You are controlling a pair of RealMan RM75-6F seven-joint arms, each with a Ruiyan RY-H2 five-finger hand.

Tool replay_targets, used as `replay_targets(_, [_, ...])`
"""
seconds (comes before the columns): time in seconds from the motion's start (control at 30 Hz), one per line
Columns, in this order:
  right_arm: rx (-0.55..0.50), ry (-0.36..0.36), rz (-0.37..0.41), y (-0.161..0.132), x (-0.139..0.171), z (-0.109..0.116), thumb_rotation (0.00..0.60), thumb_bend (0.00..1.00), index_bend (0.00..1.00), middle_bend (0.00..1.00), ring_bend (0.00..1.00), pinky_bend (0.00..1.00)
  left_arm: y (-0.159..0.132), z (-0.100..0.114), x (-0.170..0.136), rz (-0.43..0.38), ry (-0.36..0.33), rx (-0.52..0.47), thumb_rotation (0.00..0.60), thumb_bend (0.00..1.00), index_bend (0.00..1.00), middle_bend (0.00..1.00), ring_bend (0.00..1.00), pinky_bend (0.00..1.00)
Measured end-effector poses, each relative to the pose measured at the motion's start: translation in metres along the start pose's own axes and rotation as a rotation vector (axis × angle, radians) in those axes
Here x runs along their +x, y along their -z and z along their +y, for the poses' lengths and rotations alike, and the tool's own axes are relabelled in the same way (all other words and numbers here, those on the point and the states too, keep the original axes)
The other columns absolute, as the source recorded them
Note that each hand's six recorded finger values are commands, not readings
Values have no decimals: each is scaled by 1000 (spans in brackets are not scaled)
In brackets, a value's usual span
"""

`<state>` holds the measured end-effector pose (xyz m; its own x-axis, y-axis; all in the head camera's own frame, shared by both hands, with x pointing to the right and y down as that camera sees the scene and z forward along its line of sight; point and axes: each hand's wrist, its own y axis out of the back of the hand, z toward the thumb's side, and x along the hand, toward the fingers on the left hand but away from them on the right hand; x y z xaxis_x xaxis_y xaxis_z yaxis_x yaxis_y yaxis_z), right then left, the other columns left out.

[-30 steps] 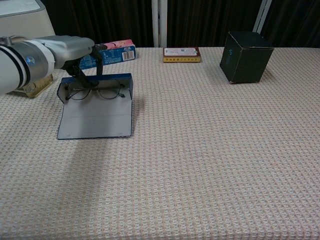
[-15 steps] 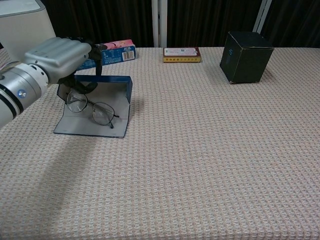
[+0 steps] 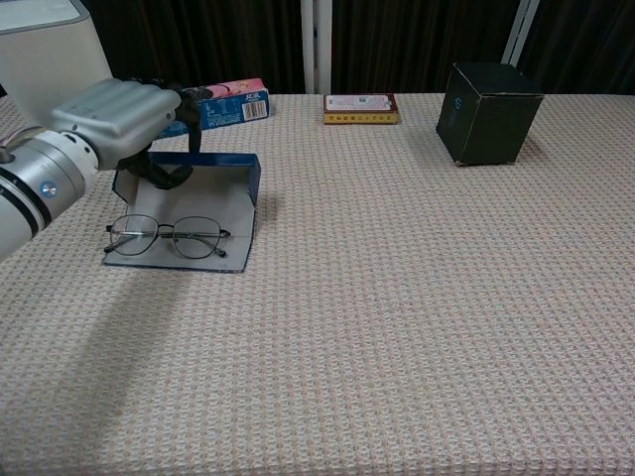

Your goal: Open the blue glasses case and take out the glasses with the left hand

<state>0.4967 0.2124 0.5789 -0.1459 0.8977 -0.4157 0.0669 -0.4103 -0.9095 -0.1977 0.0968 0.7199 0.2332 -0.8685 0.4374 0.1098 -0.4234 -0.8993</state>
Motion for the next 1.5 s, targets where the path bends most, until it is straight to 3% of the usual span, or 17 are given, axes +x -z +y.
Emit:
replay_targets(0.2, [-1, 2, -2, 1, 0, 0, 600, 325, 0, 0, 0, 0, 4, -5, 5, 27, 45, -13, 600, 332, 143, 125, 0, 81])
replay_targets(0.3, [-1, 2, -3, 1, 1, 0, 600, 325, 0, 0, 0, 0, 6, -6, 8, 37, 58, -13, 600, 305, 81, 111, 0, 80])
replay_targets(0.43, [-1, 3, -3, 1, 0, 1, 600, 325, 0, 0, 0, 0, 7, -3, 7, 40, 58, -27, 600, 303, 91, 100, 0, 81])
replay_targets(0.63, [-2, 1, -3, 2, -1, 0, 600, 325, 0, 0, 0, 0, -3, 10, -3, 17, 55, -80, 600, 340, 259, 146, 30, 102])
replay_targets(0.83, [-10, 6, -1, 3, -1, 1, 600, 324, 0, 0, 0, 0, -14, 19, -36, -5, 98, -80, 600, 343, 301, 179, 56, 94])
replay_targets(0.97, [-12, 0, 1, 4, -1, 0, 600, 324, 0, 0, 0, 0, -8, 10, -64, 6, 112, -30, 600, 343, 310, 171, 55, 88])
replay_targets(1.17, [-18, 11, 7, 5, 1, 4, 600, 325, 0, 0, 0, 0, -2, -12, -77, 26, 114, -3, 600, 343, 317, 170, 55, 88])
replay_targets(1.5, [-23, 11, -1, 8, 0, 5, 600, 325, 0, 0, 0, 0, 5, -28, -72, 55, 121, -4, 600, 343, 321, 171, 56, 88])
